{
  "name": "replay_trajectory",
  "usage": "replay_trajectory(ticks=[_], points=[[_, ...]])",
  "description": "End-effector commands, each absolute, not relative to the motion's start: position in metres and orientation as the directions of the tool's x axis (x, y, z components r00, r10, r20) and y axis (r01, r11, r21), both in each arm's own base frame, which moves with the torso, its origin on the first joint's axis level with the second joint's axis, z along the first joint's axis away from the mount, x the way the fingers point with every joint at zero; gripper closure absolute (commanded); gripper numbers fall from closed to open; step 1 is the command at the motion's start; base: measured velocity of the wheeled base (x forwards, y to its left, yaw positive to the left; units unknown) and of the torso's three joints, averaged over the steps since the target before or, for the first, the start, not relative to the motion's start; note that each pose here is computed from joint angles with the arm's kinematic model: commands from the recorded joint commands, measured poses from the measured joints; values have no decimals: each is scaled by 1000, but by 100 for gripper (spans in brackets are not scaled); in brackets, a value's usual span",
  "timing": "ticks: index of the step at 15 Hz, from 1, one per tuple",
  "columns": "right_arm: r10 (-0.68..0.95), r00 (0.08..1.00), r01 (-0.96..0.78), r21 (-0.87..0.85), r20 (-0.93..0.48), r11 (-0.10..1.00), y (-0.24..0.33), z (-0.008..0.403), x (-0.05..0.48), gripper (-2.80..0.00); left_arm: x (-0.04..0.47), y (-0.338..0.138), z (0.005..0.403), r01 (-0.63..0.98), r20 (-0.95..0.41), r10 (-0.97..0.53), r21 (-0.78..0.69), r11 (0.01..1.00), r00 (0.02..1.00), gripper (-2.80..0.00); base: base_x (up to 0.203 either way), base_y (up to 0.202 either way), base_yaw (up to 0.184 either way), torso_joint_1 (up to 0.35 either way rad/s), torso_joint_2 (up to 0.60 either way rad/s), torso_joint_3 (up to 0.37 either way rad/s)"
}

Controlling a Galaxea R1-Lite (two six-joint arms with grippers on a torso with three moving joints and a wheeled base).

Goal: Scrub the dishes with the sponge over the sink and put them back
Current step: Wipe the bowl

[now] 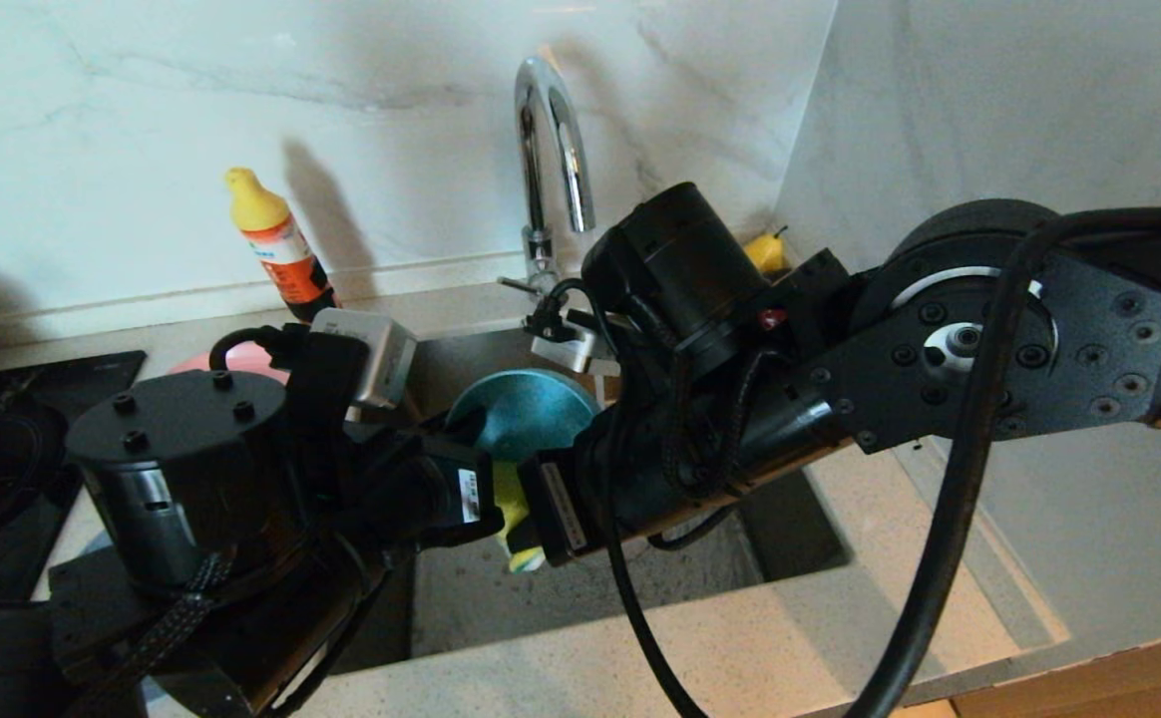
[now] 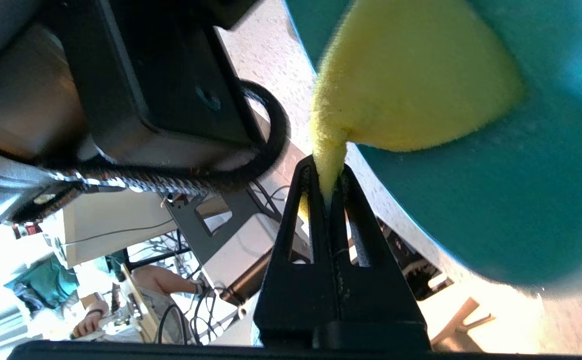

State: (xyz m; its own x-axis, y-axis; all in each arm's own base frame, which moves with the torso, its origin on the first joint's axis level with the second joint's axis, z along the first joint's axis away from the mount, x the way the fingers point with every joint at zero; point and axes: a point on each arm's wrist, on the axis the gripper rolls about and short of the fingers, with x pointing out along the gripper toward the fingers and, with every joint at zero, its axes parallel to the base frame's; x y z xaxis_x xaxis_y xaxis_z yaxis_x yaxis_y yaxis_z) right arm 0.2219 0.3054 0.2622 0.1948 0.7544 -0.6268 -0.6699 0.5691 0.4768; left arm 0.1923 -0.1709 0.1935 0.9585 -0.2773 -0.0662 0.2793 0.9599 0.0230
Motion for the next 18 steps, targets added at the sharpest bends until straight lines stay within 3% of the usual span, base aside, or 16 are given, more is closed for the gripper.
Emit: replay_trajectory(ticks=[1, 18], points=[[748, 218, -637, 490, -626, 595, 291, 271, 226, 0, 193, -172, 193, 275, -64, -274, 22, 961, 960, 0, 0, 0, 0, 0, 0, 0], [777, 323, -609, 509, -541, 608, 250, 312, 238, 0, 193, -171, 188, 278, -83, -274, 35, 960, 958, 0, 0, 0, 0, 0, 0, 0]])
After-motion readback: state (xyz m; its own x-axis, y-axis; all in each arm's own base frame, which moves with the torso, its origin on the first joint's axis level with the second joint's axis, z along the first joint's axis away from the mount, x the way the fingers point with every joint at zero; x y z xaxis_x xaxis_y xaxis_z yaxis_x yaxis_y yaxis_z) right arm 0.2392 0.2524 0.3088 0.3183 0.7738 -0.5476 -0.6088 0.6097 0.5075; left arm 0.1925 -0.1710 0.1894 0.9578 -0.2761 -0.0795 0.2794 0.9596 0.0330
